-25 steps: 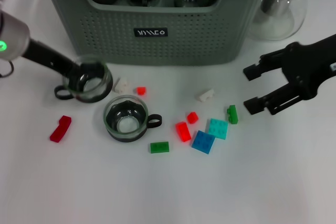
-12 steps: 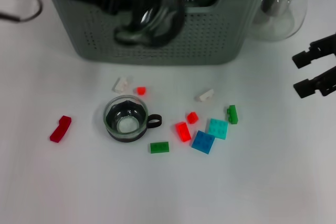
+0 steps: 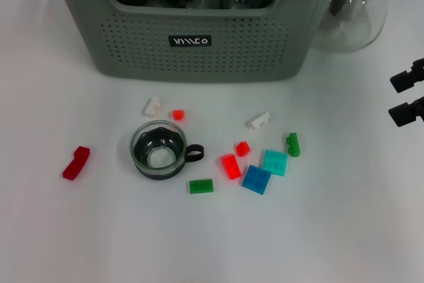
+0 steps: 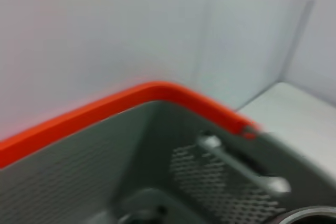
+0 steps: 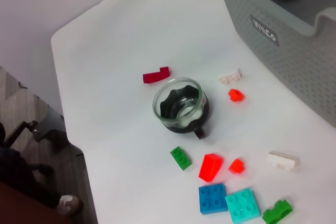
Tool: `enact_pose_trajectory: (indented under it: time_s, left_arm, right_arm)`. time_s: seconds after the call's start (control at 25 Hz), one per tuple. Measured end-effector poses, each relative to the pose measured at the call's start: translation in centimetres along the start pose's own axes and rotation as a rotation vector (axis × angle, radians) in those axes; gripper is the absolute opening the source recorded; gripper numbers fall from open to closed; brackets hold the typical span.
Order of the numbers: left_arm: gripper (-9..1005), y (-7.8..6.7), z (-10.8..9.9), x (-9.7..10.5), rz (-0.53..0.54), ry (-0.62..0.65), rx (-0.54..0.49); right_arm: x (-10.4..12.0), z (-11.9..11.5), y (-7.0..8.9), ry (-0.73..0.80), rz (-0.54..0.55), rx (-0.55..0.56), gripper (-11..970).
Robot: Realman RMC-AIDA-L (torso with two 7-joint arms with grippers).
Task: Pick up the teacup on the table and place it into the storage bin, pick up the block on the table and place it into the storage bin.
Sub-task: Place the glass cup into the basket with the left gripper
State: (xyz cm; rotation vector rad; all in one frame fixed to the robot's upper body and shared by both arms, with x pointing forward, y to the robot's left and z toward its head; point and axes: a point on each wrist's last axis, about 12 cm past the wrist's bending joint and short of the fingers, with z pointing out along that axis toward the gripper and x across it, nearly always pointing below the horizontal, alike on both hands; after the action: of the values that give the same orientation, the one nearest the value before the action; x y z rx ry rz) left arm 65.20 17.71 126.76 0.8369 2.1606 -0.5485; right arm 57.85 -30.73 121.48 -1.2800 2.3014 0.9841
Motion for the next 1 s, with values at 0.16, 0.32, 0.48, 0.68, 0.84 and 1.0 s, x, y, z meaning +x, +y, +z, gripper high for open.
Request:
enact_pose_trajectory:
  time_s: [0.16, 0.32, 0.48, 0.68, 0.84, 1.0]
  left_arm:
    - [53, 1.2, 2.0, -0.3, -0.019, 0.027, -0.077]
    - [53, 2.0, 3.2, -0.5, -0.016, 0.028, -0.152]
    - [53, 2.9, 4.0, -0.2, -0.013, 0.028, -0.216]
    - [53, 3.7, 5.6, 0.6, -0.015, 0.028, -0.271]
    - [53, 3.7, 7.1, 1.4, 0.003, 0.062, -0.294]
    - [53, 3.2, 8.0, 1.7, 0.034, 0.068, -0.302]
  right_arm:
    - [-0.2, 0.1, -0.1, 0.018, 0.005, 0.011, 944]
    - [-0.6, 0.2, 0.0, 0.023, -0.003, 0.012, 944]
    - [-1.0, 0.4, 0.0, 0.022, -0.010, 0.010, 945]
    - [-1.3, 0.5, -0.1, 0.021, -0.015, 0.011, 945]
    - [-1.4, 0.6, -0.1, 0.018, -0.017, 0.013, 944]
    - [-1.5, 0.8, -0.1, 0.018, -0.021, 0.013, 944]
